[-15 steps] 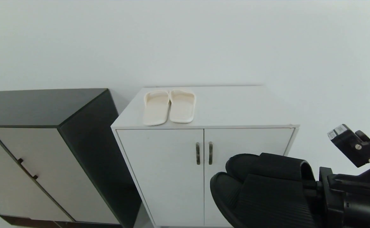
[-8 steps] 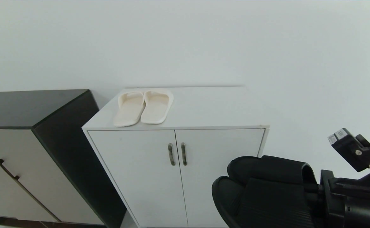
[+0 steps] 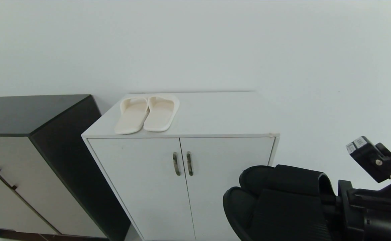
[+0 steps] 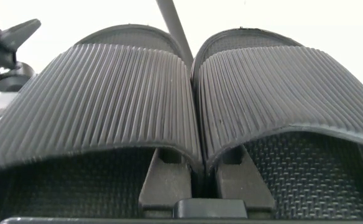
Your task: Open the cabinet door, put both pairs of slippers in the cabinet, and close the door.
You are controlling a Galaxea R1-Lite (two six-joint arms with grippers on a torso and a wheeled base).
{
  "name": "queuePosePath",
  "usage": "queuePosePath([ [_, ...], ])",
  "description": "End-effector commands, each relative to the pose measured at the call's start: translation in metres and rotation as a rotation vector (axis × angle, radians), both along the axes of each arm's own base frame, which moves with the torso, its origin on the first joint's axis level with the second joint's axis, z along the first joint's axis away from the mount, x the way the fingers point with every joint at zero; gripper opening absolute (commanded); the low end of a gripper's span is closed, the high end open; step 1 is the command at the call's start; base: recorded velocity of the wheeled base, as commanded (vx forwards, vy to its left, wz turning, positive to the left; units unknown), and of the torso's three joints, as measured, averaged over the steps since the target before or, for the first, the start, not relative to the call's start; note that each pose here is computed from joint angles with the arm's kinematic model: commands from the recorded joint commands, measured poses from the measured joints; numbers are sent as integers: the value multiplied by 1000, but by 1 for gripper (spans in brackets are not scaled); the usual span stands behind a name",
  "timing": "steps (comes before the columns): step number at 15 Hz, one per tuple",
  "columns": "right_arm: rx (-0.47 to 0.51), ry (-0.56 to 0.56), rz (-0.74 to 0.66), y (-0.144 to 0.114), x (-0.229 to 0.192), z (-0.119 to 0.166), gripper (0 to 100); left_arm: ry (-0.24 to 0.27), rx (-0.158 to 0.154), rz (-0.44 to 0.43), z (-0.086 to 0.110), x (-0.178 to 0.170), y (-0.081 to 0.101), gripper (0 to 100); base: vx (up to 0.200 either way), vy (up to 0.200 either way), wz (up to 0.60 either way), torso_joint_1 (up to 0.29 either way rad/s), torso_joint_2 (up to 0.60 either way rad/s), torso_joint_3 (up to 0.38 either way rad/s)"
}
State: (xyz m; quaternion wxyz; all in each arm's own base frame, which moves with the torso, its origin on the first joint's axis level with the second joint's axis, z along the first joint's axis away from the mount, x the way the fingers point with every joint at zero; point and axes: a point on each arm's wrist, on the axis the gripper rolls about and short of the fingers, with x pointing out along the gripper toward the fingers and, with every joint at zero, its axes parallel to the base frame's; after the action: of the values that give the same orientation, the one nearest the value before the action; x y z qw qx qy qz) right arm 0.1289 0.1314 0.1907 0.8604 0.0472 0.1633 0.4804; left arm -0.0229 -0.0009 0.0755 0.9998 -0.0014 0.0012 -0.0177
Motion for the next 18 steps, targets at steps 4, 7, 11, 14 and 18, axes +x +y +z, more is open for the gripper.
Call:
queuePosePath([
  [4,-15,-12,-6,-2,1,-2,0,-1,-3,2,0,0,0,0,0,0,0,-27,60,26],
  [7,-17,-11,-5,-2,1,-3,0,1,-5,2,0,0,0,0,0,0,0,-203,417,207],
  [11,-18,-10,-5,-2,1,-4,0,-1,-5,2,0,0,0,0,0,0,0,-243,498,245],
  [14,-15,-13,-5,-2,0,-5,0,-1,-6,3,0,0,0,0,0,0,0,-243,486,248],
  [18,-17,-11,-5,-2,0,-6,0,-1,-5,3,0,0,0,0,0,0,0,-234,476,240],
])
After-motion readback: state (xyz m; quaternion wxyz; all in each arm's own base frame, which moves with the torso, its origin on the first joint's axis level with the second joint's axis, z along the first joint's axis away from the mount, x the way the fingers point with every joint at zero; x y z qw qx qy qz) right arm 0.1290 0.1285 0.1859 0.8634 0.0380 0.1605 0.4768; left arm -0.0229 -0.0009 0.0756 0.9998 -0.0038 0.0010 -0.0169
